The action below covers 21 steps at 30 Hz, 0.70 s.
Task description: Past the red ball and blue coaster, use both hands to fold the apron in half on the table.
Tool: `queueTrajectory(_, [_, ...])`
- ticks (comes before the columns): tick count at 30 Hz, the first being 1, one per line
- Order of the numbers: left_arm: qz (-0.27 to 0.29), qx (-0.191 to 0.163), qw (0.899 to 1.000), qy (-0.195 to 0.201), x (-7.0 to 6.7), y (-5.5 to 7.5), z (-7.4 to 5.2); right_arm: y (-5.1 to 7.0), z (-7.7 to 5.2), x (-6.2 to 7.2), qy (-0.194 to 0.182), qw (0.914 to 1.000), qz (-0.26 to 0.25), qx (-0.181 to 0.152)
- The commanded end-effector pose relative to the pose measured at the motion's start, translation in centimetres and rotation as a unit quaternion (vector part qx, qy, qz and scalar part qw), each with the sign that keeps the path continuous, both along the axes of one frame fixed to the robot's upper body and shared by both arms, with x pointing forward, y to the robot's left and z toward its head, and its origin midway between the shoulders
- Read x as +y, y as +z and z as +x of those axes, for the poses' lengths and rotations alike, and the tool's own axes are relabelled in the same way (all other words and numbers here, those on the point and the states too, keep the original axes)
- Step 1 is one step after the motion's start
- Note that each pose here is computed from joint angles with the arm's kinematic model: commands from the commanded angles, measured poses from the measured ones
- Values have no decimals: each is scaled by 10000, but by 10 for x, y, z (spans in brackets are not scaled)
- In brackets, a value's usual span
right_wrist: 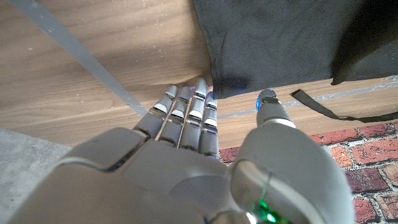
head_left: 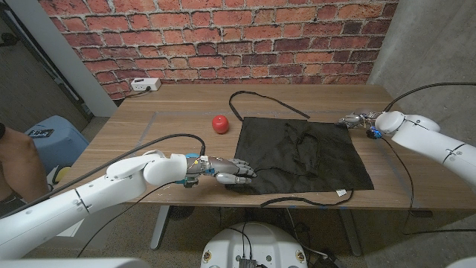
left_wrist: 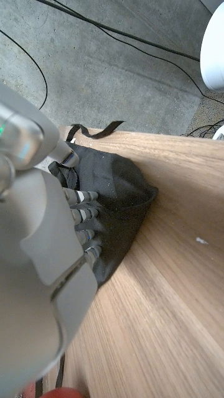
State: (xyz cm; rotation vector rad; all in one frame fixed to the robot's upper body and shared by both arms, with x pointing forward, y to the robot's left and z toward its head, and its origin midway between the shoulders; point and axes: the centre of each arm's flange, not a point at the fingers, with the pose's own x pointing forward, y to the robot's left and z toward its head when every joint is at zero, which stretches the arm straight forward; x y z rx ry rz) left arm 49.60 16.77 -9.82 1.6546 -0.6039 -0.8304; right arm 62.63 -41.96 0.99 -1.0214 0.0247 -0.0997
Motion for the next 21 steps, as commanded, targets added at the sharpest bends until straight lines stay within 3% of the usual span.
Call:
queueTrajectory(1, [-1, 21, 10000, -21, 0, 0, 1, -2, 4, 8, -49, 10000, -75, 22])
queueTrajectory(21, [-27, 110, 9999, -37, -6, -3, 0, 2, 7, 20, -239, 9994, -212, -88])
